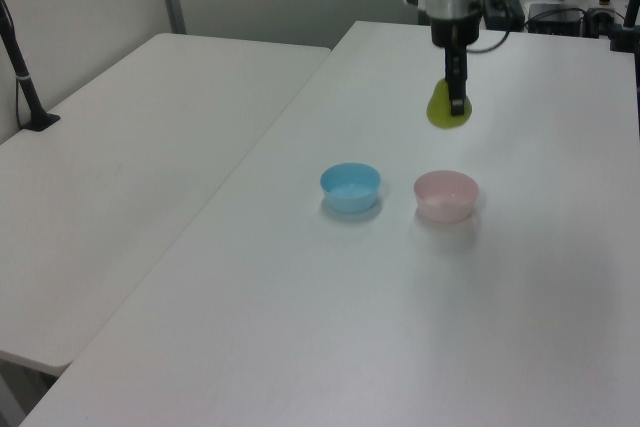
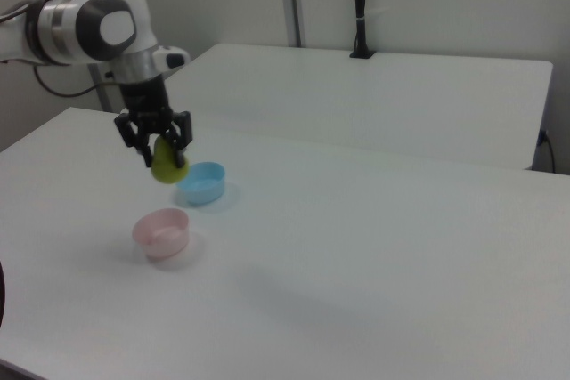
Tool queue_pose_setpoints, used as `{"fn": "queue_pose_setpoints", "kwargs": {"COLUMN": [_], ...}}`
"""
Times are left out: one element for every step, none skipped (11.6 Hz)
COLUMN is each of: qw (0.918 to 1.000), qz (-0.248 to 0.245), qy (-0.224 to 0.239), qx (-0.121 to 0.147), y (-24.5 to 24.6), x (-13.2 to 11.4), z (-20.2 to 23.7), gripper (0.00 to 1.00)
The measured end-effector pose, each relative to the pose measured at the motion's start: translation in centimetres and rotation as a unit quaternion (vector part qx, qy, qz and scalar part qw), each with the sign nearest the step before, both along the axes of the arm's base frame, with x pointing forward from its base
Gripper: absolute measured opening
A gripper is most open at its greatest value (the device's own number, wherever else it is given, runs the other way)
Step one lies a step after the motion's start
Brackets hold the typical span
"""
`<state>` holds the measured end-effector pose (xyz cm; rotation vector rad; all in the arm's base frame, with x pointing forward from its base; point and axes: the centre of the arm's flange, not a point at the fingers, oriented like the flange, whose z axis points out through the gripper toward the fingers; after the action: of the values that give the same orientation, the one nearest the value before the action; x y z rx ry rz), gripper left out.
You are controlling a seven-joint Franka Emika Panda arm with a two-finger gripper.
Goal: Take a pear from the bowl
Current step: 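Lift the pear out of the pink bowl and carry it aside, then lower the pear onto the table beside the pink bowl and release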
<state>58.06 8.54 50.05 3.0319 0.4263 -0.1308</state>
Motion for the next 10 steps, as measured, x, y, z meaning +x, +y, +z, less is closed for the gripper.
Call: {"fn": "queue_pose_setpoints", "kwargs": {"qw": [1.0,0.9999,0.9999,0.9999,0.9999,0.9998,0.9997,0.9996,0.9996,0.9996], "qz": [-0.005,-0.008,-0.009,-0.011,-0.012,-0.017,-0.021,-0.025,-0.027,-0.028], "qy": [-0.006,-0.011,-0.01,-0.005,-0.004,-0.005,-0.006,-0.008,-0.005,0.0], "qx": [0.002,0.004,0.004,0.005,0.005,0.005,0.005,0.004,0.004,0.004], "y": [-2.5,-4.9,-6.8,-8.7,-10.4,-12.3,-13.7,-14.6,-15.1,-15.3], "x": [0.4,0.7,0.9,1.0,1.3,1.9,2.6,3.4,3.9,4.2], "z": [1.3,2.0,2.1,1.7,1.0,-0.2,-1.9,-4.3,-6.6,-8.7], "gripper": [0.64,0.64,0.64,0.64,0.64,0.64,0.64,0.64,0.64,0.64]}}
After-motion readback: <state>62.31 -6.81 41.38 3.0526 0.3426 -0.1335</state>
